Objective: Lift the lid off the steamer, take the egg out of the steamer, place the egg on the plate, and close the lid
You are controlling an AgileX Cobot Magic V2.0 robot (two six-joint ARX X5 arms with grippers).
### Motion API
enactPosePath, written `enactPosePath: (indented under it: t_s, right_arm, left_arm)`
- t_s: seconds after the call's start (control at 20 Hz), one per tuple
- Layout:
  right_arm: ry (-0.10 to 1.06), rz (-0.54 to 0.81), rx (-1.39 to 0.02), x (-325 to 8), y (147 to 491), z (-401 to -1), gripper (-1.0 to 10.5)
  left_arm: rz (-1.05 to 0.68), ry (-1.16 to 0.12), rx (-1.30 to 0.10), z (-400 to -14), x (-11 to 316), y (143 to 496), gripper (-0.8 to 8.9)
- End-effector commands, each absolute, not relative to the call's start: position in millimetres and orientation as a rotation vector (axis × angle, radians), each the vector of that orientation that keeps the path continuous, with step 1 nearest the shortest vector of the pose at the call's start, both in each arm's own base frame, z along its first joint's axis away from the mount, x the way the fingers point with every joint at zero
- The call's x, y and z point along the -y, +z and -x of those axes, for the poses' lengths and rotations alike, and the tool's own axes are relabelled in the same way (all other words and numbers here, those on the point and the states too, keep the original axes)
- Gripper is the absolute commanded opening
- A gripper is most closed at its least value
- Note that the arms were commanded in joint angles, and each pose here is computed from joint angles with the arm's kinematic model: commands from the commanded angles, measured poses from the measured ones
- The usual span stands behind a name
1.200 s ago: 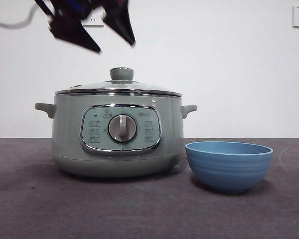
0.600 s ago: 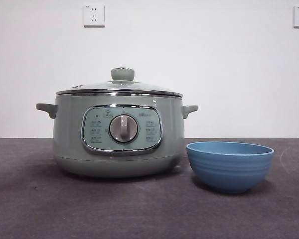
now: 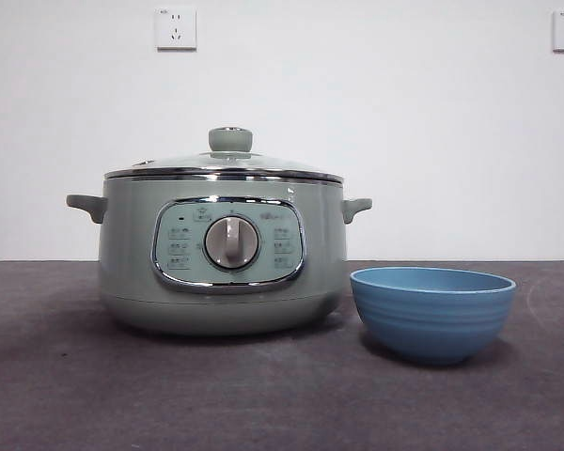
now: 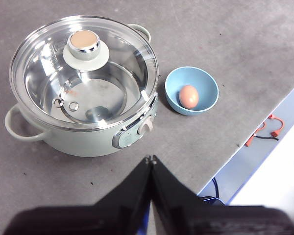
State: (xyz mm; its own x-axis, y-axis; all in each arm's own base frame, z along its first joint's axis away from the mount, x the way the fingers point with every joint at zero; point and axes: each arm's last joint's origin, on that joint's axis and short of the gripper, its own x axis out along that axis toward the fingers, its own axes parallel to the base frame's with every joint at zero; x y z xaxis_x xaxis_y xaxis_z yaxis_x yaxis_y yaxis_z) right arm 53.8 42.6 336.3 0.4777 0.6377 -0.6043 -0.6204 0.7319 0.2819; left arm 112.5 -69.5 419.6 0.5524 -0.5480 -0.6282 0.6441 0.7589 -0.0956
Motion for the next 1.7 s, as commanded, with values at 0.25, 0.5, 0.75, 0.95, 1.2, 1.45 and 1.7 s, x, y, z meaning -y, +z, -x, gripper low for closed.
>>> enactPosePath:
  t_s: [0.25, 0.5, 0.75, 0.95, 1.2, 1.45, 1.7]
  right_arm:
    - [0.751, -0.017, -0.737, -42.3, 337.6, -54.3, 0.0]
    - [0.751, -0.017, -0.737, -42.3, 337.6, -54.3, 0.0]
    - [0.751, -0.017, -0.737, -42.3, 337.6, -54.3, 0.0]
    - [0.751, -0.017, -0.737, -42.3, 337.6, -54.3, 0.0]
    - [0.751, -0.017, -0.737, -42.3, 337.6, -54.3, 0.0]
    - [0.751, -0.017, -0.737, -42.3, 337.6, -54.3, 0.0]
    - [0.751, -0.017, -0.737, -42.3, 337.6, -54.3, 0.0]
  left_arm:
    - [-0.15, -0.71, -0.689, -112.8, 70.1, 419.3, -0.04]
    - [-0.148, -0.711, -0.681, -113.6, 70.5, 419.9, -0.04]
    - [-0.259, -0.647, -0.239, -122.3, 51.5, 439.7, -0.03]
    - [-0.262, -0.535, 0.105, -112.0, 23.1, 406.7, -0.03]
    - [-0.269, -0.353, 0.089, -96.2, 7.3, 295.8, -0.03]
    - [-0.23, -0.265, 0.012, -89.3, 3.3, 211.5, -0.03]
    - [-0.124, -0.171, -0.079, -93.8, 0.3, 166.4, -0.03]
